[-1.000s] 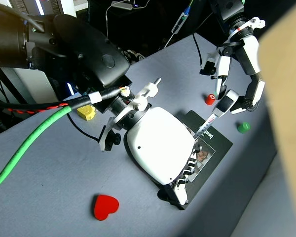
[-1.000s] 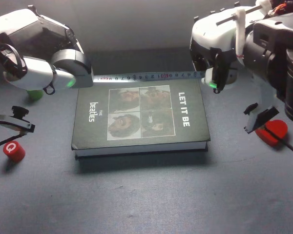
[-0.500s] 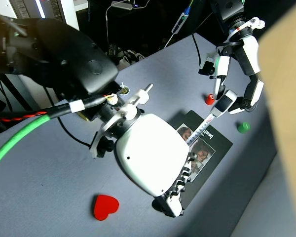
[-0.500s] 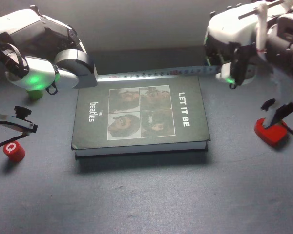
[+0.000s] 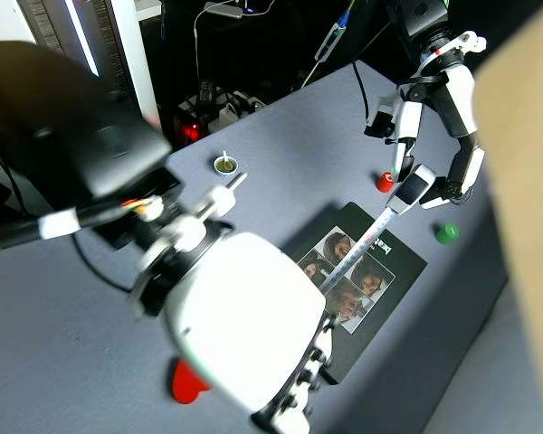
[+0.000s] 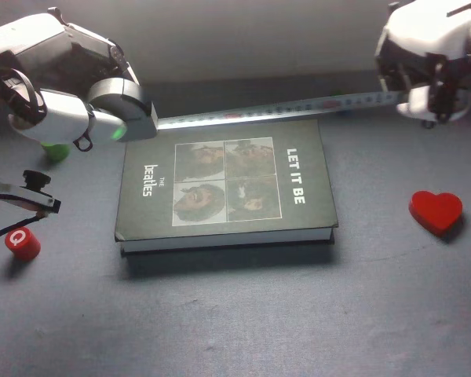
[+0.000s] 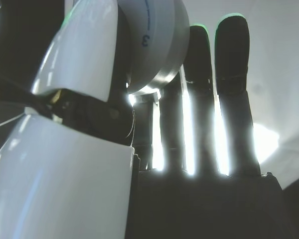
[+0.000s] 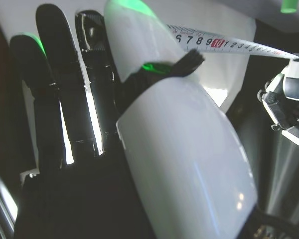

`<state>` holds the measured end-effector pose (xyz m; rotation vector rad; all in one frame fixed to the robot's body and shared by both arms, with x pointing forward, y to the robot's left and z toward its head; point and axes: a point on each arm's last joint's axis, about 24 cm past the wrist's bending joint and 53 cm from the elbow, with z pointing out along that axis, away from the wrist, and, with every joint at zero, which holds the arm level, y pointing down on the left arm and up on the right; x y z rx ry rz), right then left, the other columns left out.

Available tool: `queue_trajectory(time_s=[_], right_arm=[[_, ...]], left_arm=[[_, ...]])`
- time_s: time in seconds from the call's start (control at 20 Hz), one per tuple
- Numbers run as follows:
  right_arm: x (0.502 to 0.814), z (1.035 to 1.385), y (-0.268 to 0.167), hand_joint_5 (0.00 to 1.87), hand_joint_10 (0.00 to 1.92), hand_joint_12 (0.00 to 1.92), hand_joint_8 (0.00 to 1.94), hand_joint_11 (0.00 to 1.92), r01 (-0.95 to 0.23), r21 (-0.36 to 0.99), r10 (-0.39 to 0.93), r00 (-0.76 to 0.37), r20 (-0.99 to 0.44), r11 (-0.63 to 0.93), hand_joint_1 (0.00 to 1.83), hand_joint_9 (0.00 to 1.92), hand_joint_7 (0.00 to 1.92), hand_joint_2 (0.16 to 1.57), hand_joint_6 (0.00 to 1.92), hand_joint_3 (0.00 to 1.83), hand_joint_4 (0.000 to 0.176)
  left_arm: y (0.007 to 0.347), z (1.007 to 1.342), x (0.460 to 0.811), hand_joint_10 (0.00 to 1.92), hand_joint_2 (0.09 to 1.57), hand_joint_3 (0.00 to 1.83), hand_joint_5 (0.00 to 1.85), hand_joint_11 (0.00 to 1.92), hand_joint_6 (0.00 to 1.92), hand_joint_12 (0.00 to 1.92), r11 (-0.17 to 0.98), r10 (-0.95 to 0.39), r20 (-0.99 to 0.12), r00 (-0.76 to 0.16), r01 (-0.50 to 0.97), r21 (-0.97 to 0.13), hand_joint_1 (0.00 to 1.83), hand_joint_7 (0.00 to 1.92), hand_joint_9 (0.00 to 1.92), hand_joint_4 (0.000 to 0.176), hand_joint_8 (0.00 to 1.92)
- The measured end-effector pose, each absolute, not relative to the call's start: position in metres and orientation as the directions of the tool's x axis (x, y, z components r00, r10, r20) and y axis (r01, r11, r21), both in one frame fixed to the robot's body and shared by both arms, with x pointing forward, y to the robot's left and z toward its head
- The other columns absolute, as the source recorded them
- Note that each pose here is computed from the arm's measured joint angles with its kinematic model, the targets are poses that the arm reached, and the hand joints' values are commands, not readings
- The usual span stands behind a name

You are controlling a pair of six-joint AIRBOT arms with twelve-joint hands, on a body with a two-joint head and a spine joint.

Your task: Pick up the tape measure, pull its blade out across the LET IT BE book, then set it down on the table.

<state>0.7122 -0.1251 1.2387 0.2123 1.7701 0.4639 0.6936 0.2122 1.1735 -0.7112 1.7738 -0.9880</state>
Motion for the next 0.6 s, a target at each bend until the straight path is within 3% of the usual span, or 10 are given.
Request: queue_trajectory(time_s=[0.6], right_arm=[[0.713,1.242,-0.167,0.77,0.88,1.41,1.18,0.57,-0.095,0.370,0.341,-0.229,-0.912,0.924,1.18,0.81,0.91,1.19,1.24,0.00,0.000]], left_arm=[[0.212,1.173,0.694,1.42,1.17,0.00,0.82,0.72,1.08,1.35,0.504,-0.806,-0.455,-0.380,-0.038,-0.863,1.36,0.86,0.79,0.000,1.22]])
